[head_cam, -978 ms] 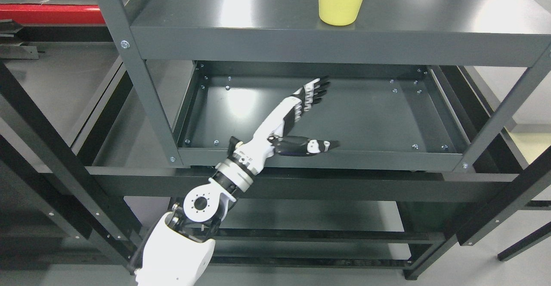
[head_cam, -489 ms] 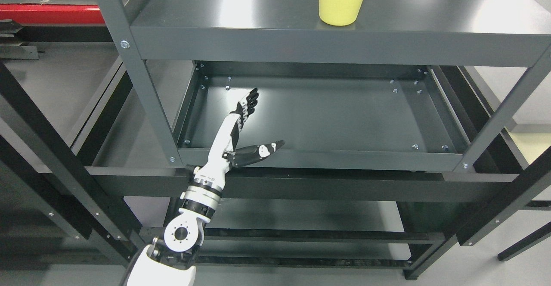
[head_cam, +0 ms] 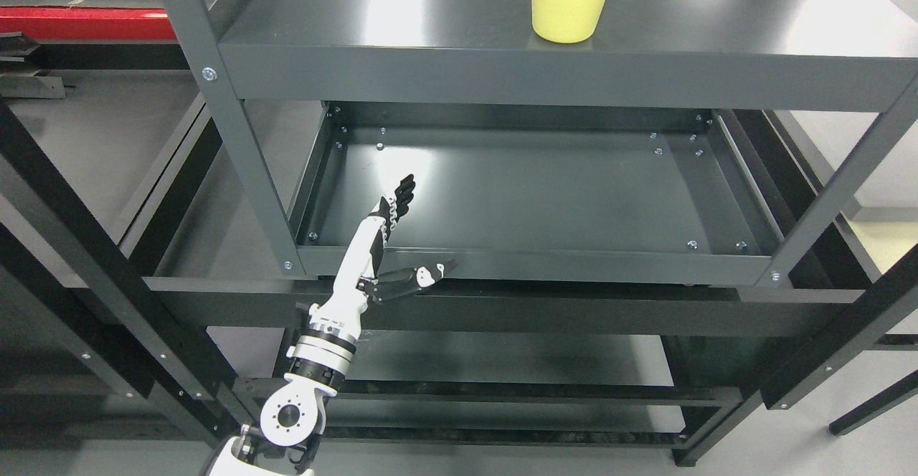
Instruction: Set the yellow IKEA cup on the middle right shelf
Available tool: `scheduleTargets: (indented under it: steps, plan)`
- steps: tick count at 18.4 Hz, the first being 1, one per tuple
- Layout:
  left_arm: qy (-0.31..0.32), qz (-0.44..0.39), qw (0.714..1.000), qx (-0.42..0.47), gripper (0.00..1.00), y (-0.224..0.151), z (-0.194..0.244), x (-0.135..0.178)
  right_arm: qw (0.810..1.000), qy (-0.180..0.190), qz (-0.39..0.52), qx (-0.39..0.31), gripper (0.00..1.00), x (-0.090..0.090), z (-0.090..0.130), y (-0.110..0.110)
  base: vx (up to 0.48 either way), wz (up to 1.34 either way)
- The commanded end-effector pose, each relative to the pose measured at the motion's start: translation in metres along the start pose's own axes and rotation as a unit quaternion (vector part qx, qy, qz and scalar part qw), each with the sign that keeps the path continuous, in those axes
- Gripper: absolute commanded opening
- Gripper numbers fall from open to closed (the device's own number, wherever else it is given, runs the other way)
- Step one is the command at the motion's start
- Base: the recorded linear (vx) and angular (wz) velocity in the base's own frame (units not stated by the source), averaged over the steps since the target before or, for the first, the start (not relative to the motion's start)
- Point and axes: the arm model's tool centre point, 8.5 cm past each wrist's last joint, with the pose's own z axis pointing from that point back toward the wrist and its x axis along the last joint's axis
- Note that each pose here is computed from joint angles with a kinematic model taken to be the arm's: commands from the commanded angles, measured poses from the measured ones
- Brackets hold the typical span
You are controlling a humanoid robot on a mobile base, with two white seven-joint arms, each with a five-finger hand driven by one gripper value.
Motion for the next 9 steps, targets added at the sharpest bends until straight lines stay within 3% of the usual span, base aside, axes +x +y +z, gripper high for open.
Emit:
scheduleTargets:
  steps: [1,9]
  plan:
    - [-0.008,-0.011,1.000,-0.001,0.99,0.0044,0.0038,0.0077,1.000,0.007,-0.002,-0.007,0.99,-0.0091,-0.0006,-0.0098,0.000,0.00]
    - [-0.007,-0.009,1.000,-0.004,0.99,0.0018,0.0051,0.0073,1.000,0.007,-0.002,-0.007,0.99,-0.0091,-0.0006,-0.0098,0.000,0.00]
